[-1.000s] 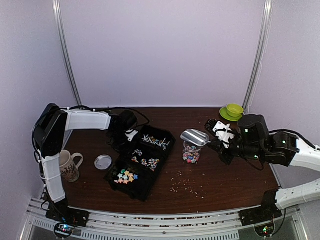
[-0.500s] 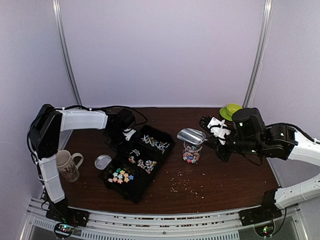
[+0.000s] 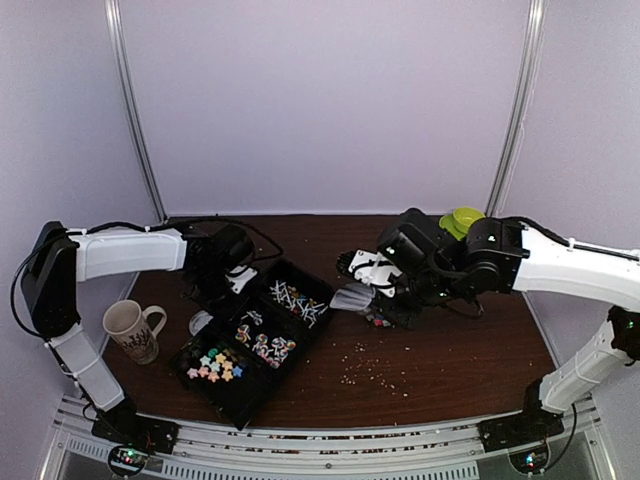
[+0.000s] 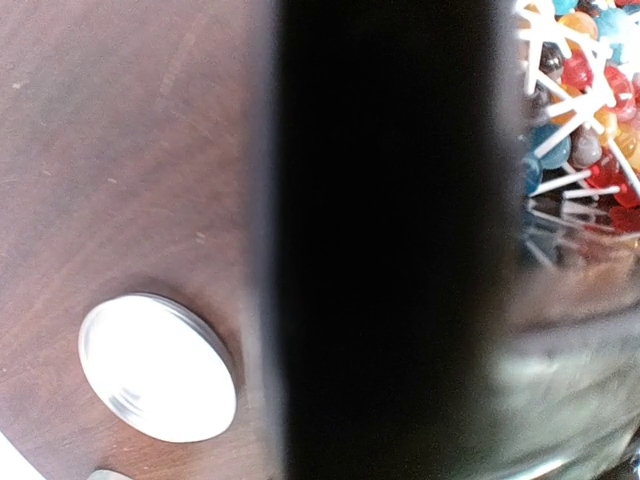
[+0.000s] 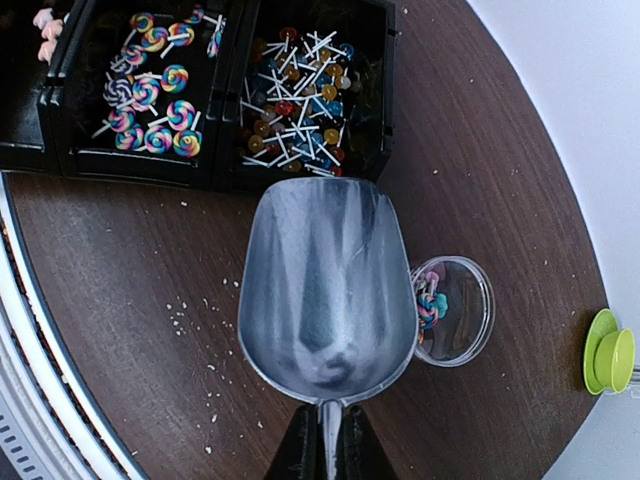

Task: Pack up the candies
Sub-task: Pick up the plate from the center of the board, then scoop the fake candies from the plate.

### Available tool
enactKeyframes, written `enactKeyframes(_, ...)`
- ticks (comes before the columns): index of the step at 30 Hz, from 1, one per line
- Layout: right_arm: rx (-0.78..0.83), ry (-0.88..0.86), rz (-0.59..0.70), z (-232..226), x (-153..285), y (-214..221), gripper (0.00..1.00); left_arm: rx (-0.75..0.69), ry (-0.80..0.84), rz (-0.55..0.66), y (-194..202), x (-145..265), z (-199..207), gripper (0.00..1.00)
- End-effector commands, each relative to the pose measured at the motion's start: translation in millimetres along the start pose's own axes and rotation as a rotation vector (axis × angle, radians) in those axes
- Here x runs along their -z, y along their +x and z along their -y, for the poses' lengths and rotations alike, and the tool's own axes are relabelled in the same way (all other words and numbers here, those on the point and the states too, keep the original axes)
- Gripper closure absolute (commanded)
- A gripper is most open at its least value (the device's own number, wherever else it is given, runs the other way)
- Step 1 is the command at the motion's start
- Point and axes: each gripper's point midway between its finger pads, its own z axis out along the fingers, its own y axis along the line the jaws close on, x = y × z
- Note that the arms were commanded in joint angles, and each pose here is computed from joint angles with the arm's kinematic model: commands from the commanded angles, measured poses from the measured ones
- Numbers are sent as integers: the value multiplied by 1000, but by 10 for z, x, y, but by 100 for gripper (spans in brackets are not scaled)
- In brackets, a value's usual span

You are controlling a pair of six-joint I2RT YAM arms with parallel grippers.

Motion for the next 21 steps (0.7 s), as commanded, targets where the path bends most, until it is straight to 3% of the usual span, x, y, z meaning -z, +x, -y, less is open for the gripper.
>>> enactKeyframes(1, 20, 34, -109, 4, -41, 59, 100, -38, 21, 122, -190, 95, 93, 100)
enactKeyframes(14, 70, 10, -219, -202, -434, -97, 100, -70, -8, 153, -223, 112, 111, 100)
enactKeyframes(21, 88, 23, -254, -223, -591, -176, 100, -92, -34, 113, -197, 172, 86, 100)
